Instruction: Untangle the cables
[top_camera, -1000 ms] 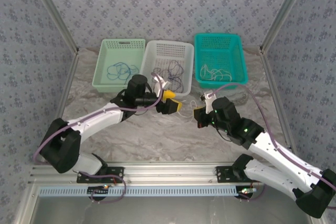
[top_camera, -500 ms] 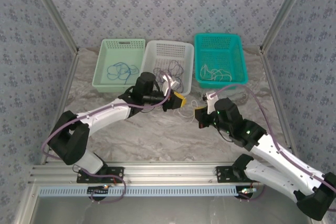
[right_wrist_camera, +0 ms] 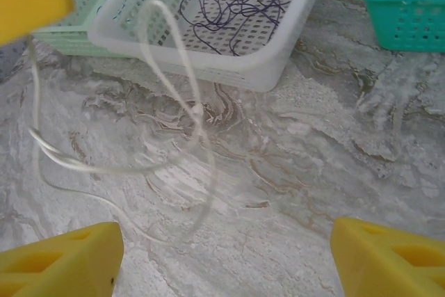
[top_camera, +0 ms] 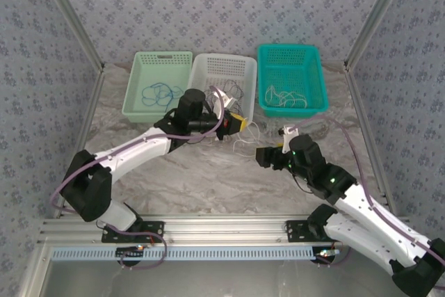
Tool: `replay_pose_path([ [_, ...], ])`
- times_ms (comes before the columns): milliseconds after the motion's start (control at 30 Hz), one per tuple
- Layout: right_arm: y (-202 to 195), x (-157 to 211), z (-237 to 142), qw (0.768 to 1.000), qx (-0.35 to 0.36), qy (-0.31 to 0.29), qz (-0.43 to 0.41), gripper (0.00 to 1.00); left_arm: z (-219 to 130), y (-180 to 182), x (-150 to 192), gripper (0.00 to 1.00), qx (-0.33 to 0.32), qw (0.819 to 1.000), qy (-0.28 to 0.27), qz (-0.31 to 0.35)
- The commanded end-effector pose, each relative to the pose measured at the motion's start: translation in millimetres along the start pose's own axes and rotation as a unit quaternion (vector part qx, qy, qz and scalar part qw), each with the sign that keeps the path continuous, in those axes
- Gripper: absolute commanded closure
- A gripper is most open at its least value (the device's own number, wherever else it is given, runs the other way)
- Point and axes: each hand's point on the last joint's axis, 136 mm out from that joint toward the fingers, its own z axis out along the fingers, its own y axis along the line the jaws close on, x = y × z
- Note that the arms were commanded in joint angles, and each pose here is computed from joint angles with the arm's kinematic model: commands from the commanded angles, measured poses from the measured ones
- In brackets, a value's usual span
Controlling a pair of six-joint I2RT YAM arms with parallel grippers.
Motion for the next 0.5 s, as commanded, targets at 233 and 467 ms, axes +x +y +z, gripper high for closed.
replay_pose_path([
  [233,-3.4,3.5,9.2,0.989,-0.028,-0.011,0.144,0.21,-8.9,-6.8,-30.1,1.0,-0.059,0.996,-0.053,0.041],
  [467,0.5,3.7,21.7,0.975,-0.068,-0.041,0.209,0.21,-13.3,-6.0,-50.6,1.0,-0.105,0.987,-0.102,0.064],
])
